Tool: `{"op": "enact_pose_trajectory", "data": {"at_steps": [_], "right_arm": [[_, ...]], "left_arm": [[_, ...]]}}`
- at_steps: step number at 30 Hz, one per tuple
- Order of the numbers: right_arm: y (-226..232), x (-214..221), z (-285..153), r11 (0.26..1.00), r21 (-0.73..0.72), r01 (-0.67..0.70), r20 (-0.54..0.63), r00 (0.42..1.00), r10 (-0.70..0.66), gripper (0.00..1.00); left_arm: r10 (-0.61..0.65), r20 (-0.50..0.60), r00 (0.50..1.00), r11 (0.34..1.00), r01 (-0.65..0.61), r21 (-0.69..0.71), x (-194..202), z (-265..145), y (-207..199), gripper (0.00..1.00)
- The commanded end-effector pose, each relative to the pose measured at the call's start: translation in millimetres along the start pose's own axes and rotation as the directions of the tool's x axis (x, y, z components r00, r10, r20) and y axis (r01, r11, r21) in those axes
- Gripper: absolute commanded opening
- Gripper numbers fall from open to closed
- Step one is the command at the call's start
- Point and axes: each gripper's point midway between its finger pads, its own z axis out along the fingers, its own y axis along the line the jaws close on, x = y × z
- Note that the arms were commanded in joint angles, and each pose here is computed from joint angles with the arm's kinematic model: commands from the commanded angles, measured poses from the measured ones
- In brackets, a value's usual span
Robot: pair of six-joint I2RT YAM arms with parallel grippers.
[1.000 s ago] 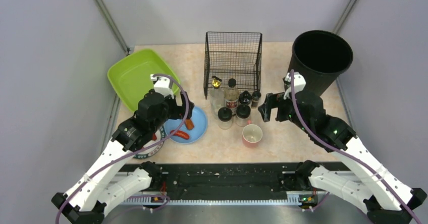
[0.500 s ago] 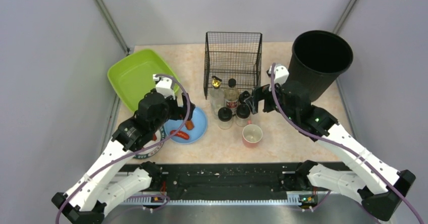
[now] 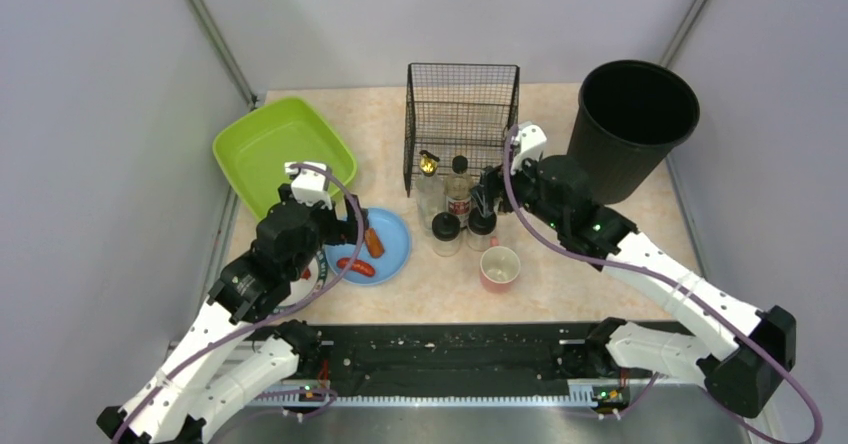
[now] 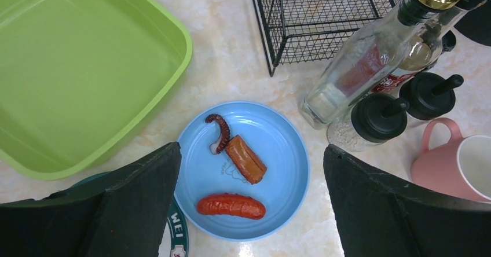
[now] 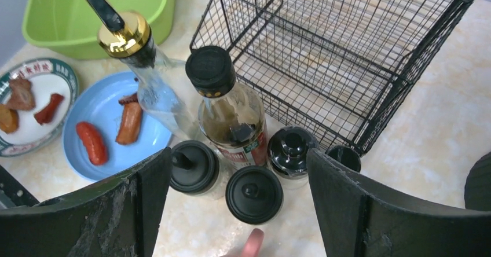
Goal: Clear the kitchen counter
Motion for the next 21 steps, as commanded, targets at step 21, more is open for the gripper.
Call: {"op": "enact_pose_trajectory", "data": {"at_steps": [21], "right_arm": [[18.2, -3.8, 49.3, 0.998, -0.068, 0.006, 0.197, 0.980, 0.008, 0.83]], "left_arm": [[0.023, 0.051, 0.998, 1.000, -0.023, -0.005, -7.0, -3.6, 4.0, 0.93]]}}
